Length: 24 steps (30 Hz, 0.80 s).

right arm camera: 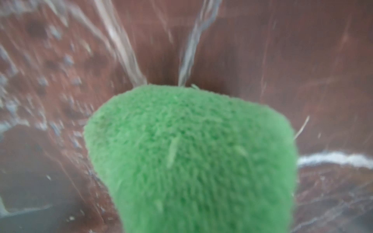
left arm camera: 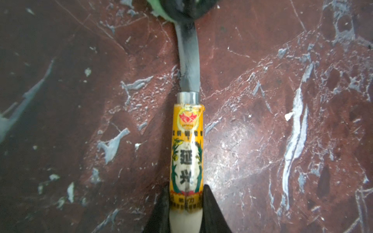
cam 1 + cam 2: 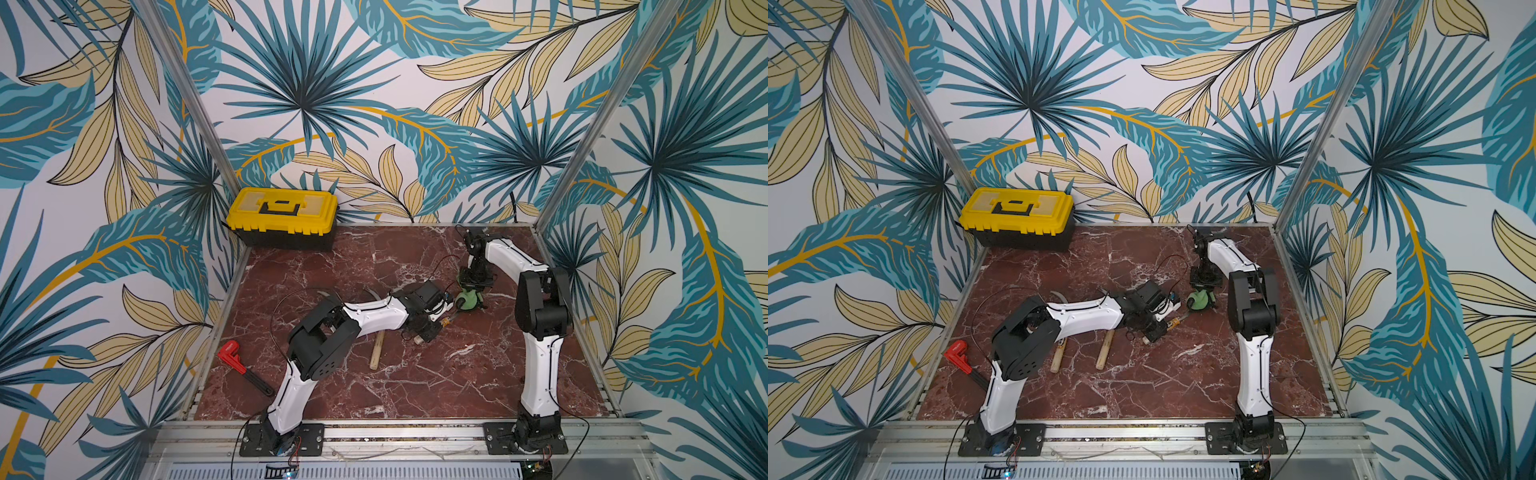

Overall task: Wipe small sickles with rags
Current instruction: Wipe the small sickle at the center of the board.

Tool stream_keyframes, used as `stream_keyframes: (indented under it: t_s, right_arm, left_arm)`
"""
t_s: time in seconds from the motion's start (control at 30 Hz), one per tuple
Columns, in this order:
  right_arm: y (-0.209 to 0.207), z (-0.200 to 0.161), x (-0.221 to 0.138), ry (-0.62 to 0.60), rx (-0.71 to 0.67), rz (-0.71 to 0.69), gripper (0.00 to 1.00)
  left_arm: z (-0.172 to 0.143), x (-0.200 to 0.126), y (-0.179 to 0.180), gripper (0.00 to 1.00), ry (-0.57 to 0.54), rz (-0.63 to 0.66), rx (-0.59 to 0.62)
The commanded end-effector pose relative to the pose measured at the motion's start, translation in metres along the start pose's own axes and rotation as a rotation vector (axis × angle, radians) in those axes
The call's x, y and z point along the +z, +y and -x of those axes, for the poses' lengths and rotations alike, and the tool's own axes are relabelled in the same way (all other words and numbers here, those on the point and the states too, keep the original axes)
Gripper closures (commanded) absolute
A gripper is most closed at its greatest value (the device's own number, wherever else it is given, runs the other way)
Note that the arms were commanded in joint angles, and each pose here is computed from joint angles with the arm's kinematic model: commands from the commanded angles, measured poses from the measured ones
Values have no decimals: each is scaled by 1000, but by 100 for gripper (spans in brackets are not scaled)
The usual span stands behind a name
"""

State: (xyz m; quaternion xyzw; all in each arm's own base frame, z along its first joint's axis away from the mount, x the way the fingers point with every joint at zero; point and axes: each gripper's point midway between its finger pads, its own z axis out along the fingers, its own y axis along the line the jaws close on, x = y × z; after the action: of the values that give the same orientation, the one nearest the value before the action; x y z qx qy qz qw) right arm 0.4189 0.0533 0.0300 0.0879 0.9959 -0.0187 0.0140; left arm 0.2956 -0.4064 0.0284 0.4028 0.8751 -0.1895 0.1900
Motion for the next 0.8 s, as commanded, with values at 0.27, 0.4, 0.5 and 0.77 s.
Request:
stream_keyframes:
  t_s: [0.27,0.4,0.5,0.77]
  right_arm:
    - [47,-111,16,235,-59,95,85]
    - [40,-93,-15,148,-53,76,85]
    - [24,-70,-40,81,-39,30,85]
    - [0,0,-52,-1,38,24,85]
  left_arm:
    - [-7,-1,-5,100,-20,-30,-26]
    - [-13,-3,-6,100,-12,-34,-24]
    - [-17,-3,-6,100,-4,-34,-25]
    - [-22,-4,-7,100,2,-46,-43]
